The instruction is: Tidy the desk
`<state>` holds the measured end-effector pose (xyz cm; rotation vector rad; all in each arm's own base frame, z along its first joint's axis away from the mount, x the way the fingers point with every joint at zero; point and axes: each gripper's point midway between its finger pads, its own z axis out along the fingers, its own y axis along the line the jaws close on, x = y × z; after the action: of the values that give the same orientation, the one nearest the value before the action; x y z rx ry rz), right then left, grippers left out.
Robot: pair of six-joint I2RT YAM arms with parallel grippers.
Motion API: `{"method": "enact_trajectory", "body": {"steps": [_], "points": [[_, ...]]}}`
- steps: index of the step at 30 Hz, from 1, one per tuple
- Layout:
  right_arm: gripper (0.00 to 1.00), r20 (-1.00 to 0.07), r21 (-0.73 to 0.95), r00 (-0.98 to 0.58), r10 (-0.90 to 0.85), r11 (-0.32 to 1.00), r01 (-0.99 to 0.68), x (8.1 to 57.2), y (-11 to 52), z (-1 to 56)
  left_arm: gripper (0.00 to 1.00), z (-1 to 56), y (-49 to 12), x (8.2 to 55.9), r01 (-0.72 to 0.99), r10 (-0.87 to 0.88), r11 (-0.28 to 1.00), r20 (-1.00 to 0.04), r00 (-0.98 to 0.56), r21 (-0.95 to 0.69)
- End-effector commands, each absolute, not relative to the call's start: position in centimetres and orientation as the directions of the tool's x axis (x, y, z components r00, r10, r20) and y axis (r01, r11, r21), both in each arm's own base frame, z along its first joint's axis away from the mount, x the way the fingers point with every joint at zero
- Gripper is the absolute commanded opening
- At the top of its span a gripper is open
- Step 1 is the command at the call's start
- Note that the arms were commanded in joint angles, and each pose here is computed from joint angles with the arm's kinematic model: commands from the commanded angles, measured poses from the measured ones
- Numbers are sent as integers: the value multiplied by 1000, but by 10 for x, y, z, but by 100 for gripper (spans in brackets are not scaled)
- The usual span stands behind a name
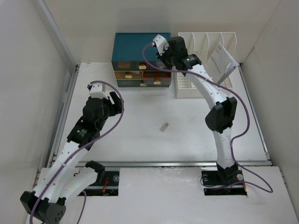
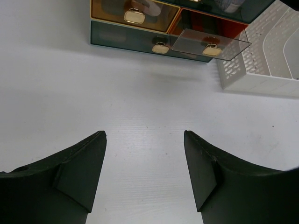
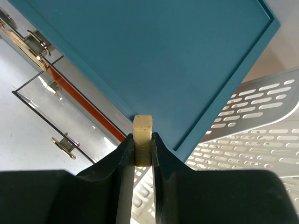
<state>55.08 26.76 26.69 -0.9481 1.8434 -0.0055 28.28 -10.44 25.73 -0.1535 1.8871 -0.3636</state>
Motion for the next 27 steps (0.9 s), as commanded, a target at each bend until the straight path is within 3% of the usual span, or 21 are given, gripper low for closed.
{"method": "enact_trajectory", "body": {"steps": [1, 13, 27], "points": [[9, -766, -364, -211, -607, 681, -636, 537, 265, 255, 65, 266, -106, 284, 100, -279, 941, -909, -311, -323], [9, -792, -346, -178, -584, 670, -657, 519, 270, 271, 65, 266, -106, 284, 100, -279, 941, -909, -311, -323], [9, -771, -339, -210, -601, 666, -664, 537, 278, 240, 65, 266, -106, 284, 100, -279, 941, -909, -311, -323]]}}
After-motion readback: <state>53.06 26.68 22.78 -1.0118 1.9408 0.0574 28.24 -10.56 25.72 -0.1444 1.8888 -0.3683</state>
